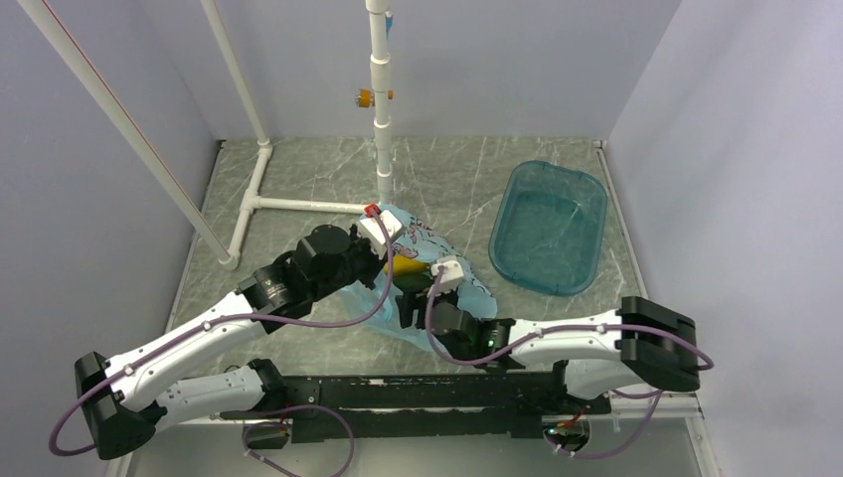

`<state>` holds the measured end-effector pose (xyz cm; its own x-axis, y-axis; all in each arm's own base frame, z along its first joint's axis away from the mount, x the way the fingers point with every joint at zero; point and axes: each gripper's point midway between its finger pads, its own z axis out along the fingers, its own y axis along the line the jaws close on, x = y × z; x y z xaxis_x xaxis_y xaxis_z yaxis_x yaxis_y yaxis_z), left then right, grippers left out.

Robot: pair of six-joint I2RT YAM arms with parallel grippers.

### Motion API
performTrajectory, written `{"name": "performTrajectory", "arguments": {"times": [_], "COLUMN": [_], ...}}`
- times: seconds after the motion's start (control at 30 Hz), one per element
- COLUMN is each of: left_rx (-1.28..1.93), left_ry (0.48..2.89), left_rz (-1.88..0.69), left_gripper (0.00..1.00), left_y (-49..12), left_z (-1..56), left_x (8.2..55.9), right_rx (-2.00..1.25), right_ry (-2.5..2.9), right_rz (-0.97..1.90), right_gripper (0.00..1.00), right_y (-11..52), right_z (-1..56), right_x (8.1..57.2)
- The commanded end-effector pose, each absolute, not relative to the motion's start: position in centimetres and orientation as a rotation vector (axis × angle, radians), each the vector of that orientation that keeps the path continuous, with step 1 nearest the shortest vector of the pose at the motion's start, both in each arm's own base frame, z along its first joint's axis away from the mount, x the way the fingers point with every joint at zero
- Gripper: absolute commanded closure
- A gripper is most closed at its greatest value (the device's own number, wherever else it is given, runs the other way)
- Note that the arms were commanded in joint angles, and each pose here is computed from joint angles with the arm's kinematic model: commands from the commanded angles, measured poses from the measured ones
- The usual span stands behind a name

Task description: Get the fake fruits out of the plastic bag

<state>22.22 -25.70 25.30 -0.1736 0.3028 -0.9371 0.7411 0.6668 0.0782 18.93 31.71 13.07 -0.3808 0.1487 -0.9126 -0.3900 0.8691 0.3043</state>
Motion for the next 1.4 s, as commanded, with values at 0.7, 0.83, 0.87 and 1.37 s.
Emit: {"name": "performTrajectory", "arguments": {"times": [0.7,0.83,0.87,1.37], "left_rx": [0.824,0.823,0.824,0.819], "left_ry": [1.728,1.729,1.731,1.738], "left_rz": [-0.467,-0.46,-0.459,-0.449], "left_gripper": [1.0,1.0,1.0,1.0], "left_y": [-26.3,-26.2,-26.2,-26.2], "left_z": [26.1,26.1,26.0,26.0], "left_x": [22.7,22.8,22.8,22.9], "right_rx": [-0.686,-0.713,-0.723,-0.603], "right_ry": [1.834,1.862,1.869,1.818], "right_rz": [0.281,0.281,0.279,0.518], "right_gripper": [0.15,0.24,0.27,0.3], "right_y": [33.6,34.0,34.1,34.7], "right_z": [6.5,4.8,4.5,9.0], "right_x": [25.8,25.8,25.8,24.4]}}
